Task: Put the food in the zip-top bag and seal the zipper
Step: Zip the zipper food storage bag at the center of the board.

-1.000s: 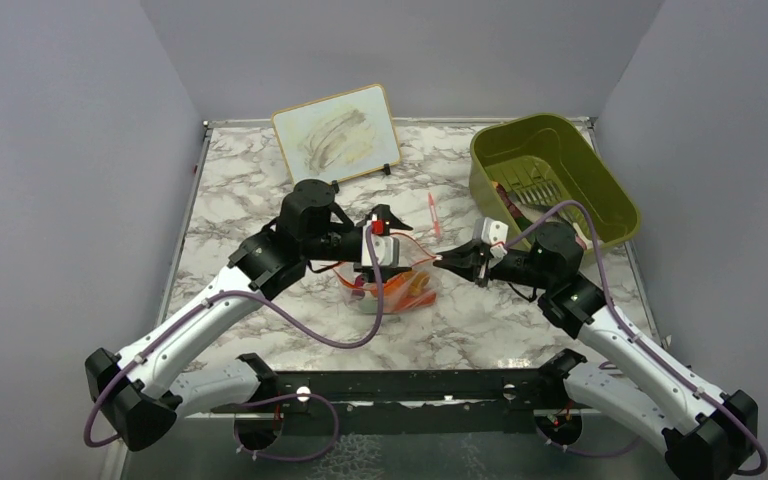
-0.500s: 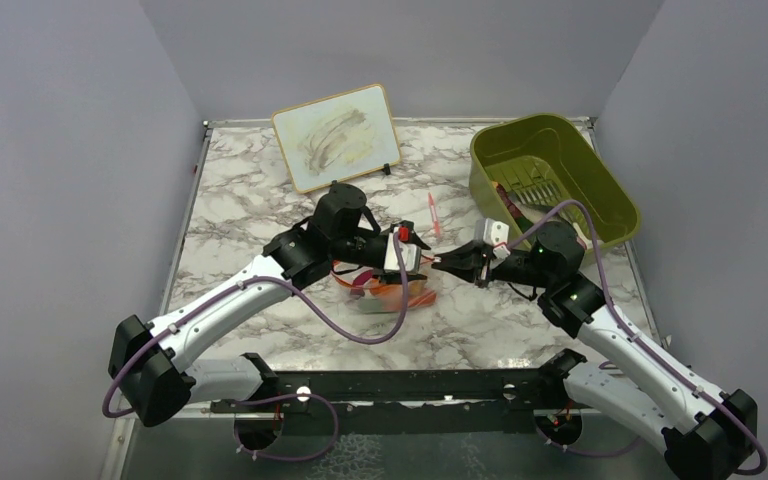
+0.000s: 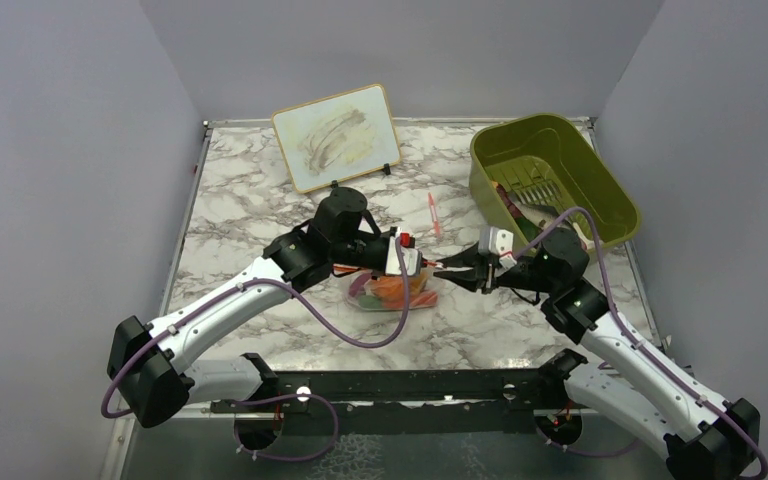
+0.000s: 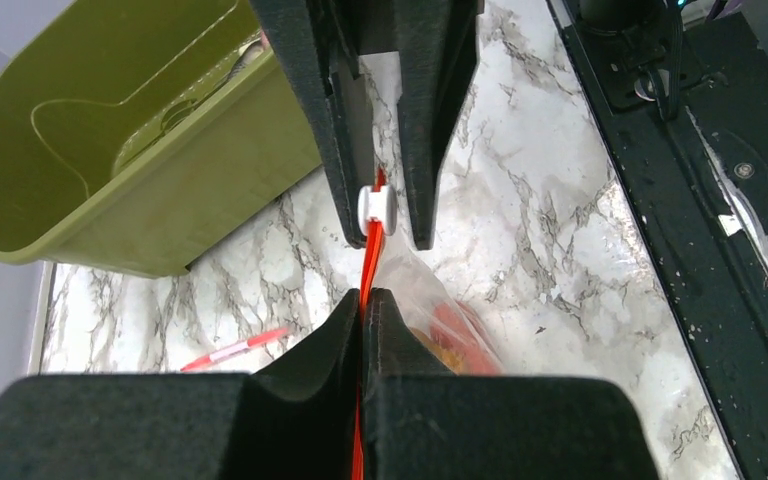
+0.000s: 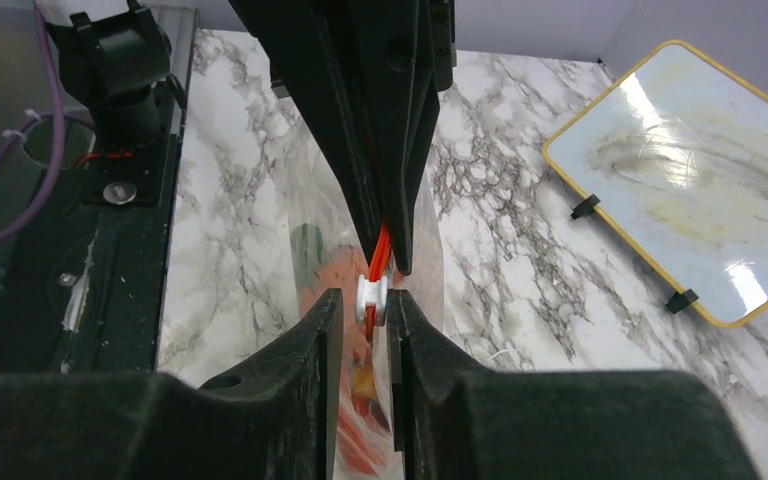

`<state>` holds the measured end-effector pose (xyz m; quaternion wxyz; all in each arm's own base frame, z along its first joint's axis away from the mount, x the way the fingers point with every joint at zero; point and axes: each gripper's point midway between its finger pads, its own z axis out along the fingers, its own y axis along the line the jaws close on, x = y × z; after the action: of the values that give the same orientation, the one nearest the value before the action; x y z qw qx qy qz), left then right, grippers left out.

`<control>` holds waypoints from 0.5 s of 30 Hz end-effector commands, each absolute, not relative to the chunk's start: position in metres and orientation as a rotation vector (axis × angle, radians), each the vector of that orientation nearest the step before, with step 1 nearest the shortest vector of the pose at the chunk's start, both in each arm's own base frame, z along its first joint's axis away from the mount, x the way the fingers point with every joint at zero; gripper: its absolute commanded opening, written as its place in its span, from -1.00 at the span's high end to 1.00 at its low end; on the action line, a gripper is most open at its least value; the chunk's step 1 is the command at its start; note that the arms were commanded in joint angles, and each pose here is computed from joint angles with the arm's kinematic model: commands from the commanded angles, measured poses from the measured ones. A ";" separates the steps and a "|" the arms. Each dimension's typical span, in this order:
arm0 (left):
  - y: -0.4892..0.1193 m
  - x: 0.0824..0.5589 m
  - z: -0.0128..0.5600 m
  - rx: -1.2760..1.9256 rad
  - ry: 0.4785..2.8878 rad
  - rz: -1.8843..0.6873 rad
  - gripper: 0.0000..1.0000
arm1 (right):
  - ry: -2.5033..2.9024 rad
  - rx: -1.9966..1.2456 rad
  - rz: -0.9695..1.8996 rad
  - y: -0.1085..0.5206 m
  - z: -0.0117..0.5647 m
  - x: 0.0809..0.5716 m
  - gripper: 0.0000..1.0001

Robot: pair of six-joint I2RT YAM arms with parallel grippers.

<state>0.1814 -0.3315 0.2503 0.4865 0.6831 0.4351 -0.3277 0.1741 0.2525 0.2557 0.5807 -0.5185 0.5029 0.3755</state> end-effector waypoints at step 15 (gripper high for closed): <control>-0.332 0.168 0.255 1.659 1.015 -0.857 1.00 | 1.152 -1.213 0.929 0.257 0.242 0.168 0.98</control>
<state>0.1776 -0.3310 0.2483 0.4795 0.6836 0.4357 -0.3360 0.1698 0.2525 0.2343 0.5701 -0.5133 0.5104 0.3886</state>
